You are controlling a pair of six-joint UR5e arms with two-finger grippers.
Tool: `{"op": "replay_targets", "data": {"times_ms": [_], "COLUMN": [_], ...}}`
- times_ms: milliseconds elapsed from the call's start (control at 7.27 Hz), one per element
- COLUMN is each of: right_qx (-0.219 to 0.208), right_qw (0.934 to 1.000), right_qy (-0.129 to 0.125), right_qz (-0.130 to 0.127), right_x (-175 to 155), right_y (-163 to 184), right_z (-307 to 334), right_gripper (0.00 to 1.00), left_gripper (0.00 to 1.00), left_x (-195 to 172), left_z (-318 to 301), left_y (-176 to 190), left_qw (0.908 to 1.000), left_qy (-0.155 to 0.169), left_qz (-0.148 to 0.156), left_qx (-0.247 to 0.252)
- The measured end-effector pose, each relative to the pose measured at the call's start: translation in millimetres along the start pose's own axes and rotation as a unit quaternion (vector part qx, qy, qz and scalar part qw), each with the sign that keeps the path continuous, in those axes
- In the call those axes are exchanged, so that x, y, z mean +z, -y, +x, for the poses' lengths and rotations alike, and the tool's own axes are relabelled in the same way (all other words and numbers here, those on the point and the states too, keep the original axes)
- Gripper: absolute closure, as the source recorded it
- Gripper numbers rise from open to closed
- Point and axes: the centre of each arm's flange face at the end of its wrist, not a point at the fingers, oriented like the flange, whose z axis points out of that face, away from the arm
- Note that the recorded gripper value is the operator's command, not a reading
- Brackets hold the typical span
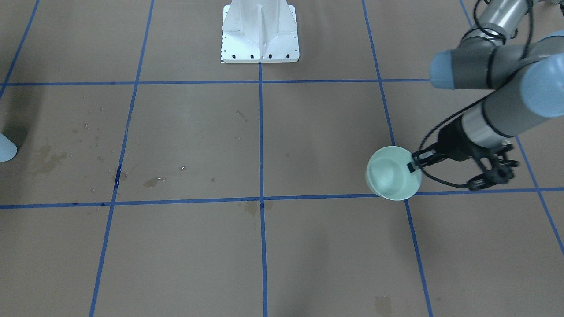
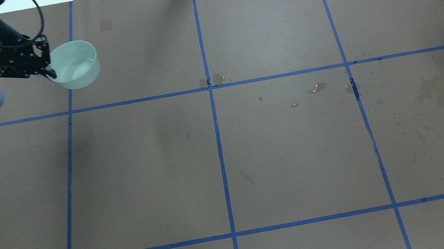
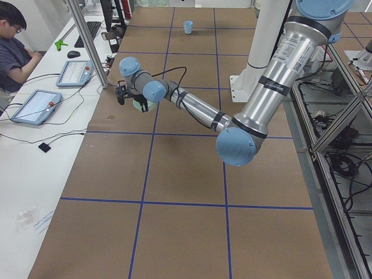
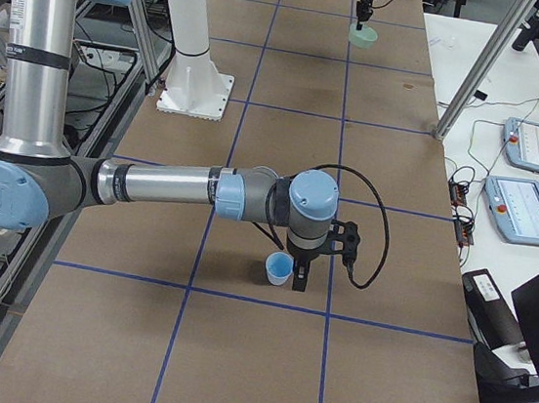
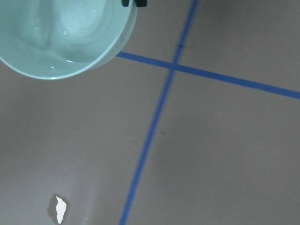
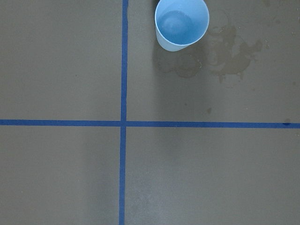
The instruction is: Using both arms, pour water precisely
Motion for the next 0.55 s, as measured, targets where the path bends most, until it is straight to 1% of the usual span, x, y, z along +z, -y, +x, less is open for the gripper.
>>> {"op": "replay_targets", "data": {"times_ms": [275, 550], "right_qx": [0.001, 0.001], "right_qw": [1.0000, 1.0000], "right_qy": [0.000, 0.001], "right_qz": [-0.001, -0.002], "right_x": [1, 1], "right_y": [-2, -2], "right_z": [0, 1], "right_gripper": [0.01, 0.01], "left_gripper": [1.00, 1.00], "left_x": [62, 106], "left_z": [77, 131], "left_y": [-67, -111], "left_qw": [0.9997, 0.9993], "left_qy": [0.017, 0.029], "left_qz": [-0.002, -0.002], "left_qx": [-0.015, -0.026]}}
